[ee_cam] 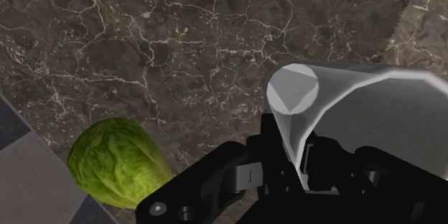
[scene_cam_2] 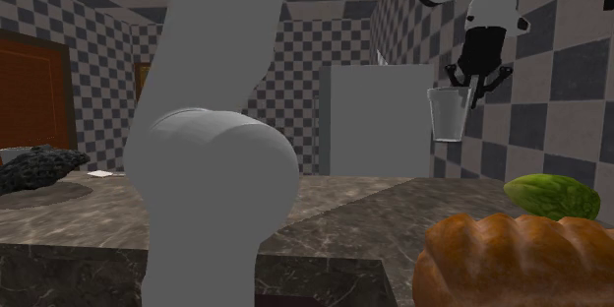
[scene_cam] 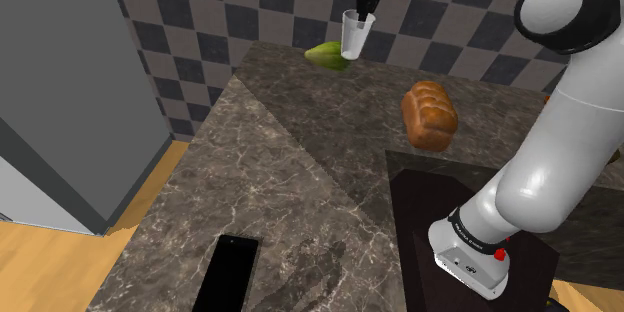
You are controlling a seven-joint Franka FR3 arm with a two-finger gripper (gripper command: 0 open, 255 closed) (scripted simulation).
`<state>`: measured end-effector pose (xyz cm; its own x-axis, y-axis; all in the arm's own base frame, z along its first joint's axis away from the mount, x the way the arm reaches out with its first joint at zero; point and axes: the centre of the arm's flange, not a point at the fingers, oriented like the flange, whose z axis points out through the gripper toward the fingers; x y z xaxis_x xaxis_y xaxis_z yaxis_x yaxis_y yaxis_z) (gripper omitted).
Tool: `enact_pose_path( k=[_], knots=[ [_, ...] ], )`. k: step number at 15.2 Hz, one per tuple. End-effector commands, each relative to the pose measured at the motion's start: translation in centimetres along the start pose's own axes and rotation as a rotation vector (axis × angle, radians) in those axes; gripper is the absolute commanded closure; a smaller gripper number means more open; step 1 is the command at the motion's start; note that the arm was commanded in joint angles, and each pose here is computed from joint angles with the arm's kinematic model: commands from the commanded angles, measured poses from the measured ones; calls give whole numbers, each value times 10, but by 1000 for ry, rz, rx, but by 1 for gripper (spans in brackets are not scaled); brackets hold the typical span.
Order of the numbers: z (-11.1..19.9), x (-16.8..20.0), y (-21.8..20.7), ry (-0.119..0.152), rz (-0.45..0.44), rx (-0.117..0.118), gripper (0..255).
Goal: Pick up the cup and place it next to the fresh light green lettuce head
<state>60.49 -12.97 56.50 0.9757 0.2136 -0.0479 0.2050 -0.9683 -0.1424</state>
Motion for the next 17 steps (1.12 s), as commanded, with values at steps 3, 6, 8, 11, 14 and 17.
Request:
enact_pose_path(
  k=[3, 6, 8, 11, 14, 17],
  knots=[
    [1, 22, 36, 0, -2, 0, 255],
    [16, 23, 39, 0, -2, 0, 255],
    [27, 23, 40, 0, -2, 0, 255],
    [43, 24, 42, 0, -2, 0, 255],
    [58, 25, 45, 0, -2, 0, 255],
    [74, 25, 47, 0, -2, 0, 255]
  ],
)
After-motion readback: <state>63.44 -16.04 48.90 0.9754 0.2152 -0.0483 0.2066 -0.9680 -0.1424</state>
